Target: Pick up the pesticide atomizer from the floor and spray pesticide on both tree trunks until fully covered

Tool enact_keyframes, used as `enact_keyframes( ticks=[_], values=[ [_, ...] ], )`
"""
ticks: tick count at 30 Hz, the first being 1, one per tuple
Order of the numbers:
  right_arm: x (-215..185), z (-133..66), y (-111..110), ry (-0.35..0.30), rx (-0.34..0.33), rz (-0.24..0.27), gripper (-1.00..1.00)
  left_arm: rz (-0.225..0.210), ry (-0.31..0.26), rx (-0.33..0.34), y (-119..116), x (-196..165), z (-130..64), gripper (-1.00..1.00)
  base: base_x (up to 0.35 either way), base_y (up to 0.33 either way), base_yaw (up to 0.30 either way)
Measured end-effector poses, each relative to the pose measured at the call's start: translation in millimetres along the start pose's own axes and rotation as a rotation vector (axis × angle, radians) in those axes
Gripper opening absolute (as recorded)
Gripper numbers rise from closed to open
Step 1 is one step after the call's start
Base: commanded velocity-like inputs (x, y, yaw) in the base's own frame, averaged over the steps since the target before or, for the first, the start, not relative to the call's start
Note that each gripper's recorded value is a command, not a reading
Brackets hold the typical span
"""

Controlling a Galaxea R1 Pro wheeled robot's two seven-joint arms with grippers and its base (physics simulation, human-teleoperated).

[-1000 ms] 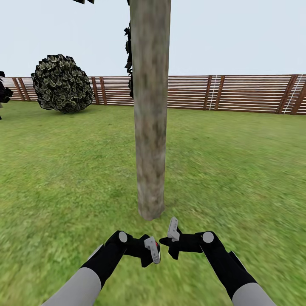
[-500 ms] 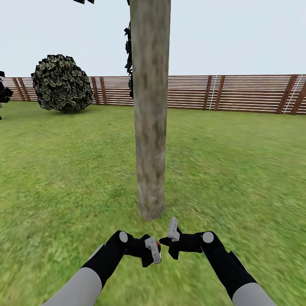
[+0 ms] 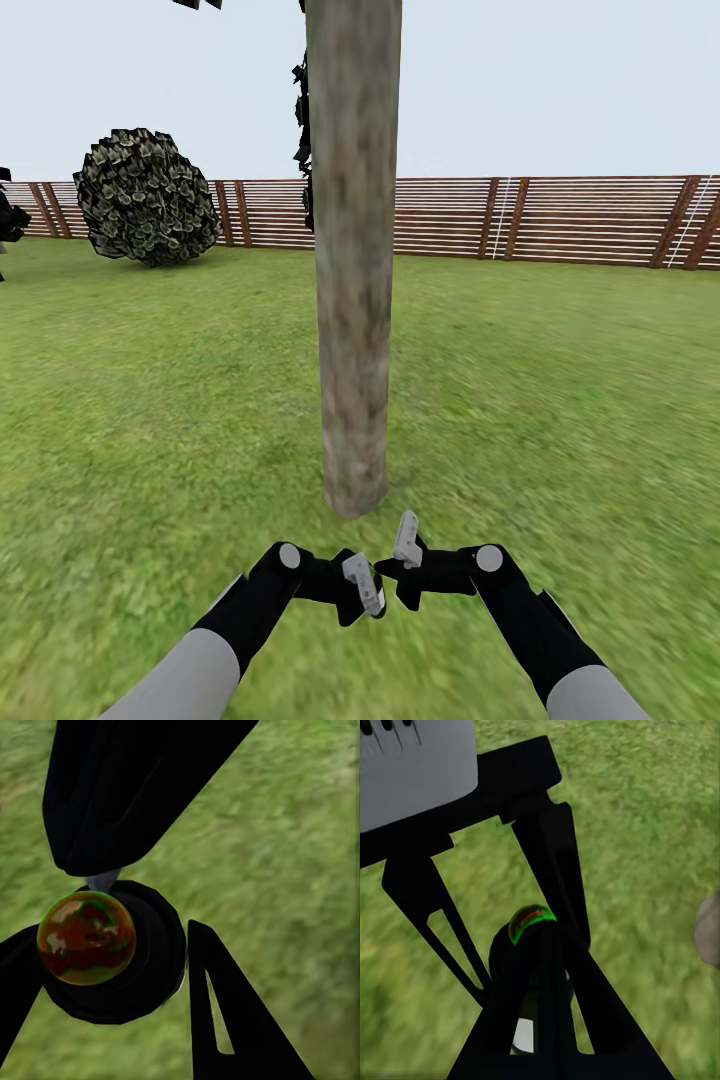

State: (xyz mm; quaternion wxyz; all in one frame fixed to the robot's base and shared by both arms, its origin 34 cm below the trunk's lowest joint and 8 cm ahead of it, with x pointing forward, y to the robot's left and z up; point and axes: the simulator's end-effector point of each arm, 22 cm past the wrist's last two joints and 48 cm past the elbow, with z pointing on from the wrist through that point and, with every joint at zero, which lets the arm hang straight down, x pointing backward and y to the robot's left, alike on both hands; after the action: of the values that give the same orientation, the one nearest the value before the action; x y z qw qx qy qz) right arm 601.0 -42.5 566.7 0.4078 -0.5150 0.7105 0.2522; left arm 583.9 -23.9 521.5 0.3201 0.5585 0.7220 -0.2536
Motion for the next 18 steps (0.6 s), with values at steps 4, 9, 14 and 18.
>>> enact_keyframes(
  ticks=[4,9,14,18],
  values=[
    [0.0,0.0,0.0,0.0,0.0,0.0,-1.0,-0.001,-0.001,0.0,0.1,-0.1,-0.1,-1.0,0.0,0.0,0.0],
    [0.0,0.0,0.0,0.0,0.0,-0.001,-1.0,0.0,0.0,0.0,0.1,0.2,-0.1,-1.0,0.0,0.0,0.0],
    [-0.6,-0.1,-0.2,-0.001,0.0,-0.001,-1.0,-0.004,0.023,0.004,-1.1,11.5,-0.5,-1.0,0.0,0.0,0.0],
    [-0.5,-0.1,-0.2,-0.001,0.001,-0.002,-1.0,-0.002,0.043,0.005,-1.9,19.8,-1.0,-1.0,0.0,0.0,0.0]
  ],
)
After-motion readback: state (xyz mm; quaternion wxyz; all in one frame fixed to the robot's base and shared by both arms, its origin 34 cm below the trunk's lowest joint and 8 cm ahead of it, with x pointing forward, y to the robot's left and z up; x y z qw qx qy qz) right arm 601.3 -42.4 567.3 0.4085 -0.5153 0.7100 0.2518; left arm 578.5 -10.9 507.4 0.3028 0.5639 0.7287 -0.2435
